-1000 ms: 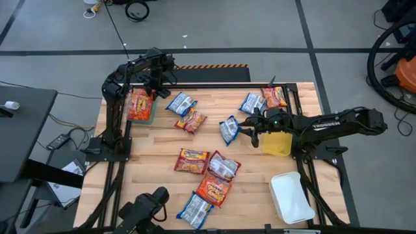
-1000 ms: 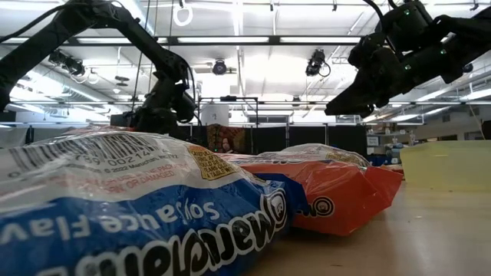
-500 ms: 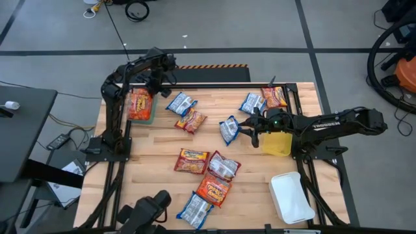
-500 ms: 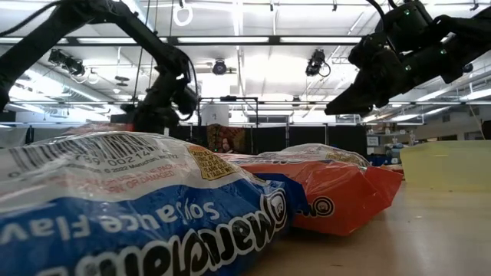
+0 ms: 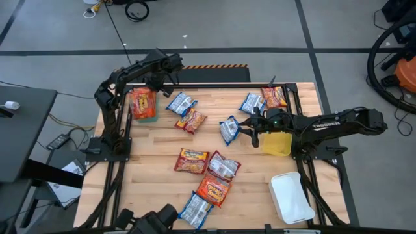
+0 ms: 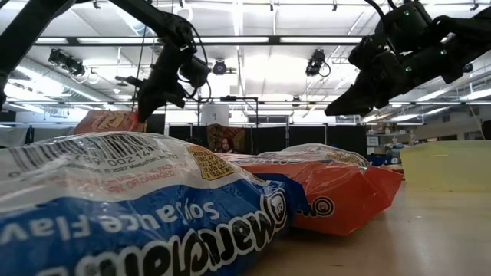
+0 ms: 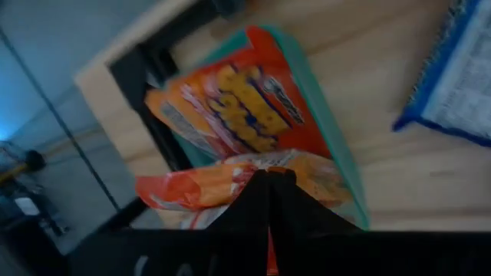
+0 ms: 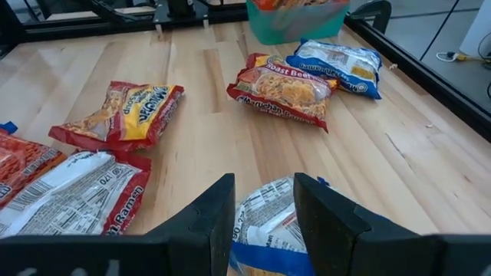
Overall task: Sort Maruchan noodles
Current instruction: Adjust the orange noodle pack
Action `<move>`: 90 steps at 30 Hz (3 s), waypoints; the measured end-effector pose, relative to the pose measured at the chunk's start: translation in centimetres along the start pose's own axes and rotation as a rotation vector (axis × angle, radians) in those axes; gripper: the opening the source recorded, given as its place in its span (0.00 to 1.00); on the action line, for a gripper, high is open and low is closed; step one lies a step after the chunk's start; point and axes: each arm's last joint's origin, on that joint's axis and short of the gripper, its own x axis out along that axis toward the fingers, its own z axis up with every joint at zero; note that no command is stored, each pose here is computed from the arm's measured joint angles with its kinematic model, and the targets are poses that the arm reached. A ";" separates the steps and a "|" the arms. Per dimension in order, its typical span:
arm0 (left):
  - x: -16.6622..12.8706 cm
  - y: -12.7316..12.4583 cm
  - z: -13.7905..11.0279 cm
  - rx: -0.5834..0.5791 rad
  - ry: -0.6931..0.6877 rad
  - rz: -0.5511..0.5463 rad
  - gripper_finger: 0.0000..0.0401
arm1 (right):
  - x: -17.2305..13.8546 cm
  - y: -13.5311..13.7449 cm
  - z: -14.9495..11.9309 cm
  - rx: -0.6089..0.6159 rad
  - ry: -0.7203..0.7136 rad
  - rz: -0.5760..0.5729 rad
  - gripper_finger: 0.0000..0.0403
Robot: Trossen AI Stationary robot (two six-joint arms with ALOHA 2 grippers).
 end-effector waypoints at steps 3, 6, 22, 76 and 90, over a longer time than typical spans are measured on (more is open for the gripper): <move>0.1 0.3 0.7 -0.044 -0.066 0.041 0.00 | 0.0 0.0 -0.1 0.003 0.014 -0.001 0.35; 0.3 0.8 0.7 -0.041 -0.045 0.038 0.00 | 0.0 0.0 -0.3 0.005 0.029 0.004 0.35; -4.8 2.2 -0.7 -0.056 -0.107 -0.207 0.19 | 0.0 0.1 -0.4 0.014 0.045 0.019 0.35; 11.0 0.3 -9.5 -0.542 0.105 -0.375 0.07 | 0.0 1.4 -0.8 0.242 0.080 -0.017 0.35; 11.5 1.3 -8.4 -0.571 0.026 -0.428 0.07 | 0.0 1.4 -0.8 0.243 0.083 0.002 0.35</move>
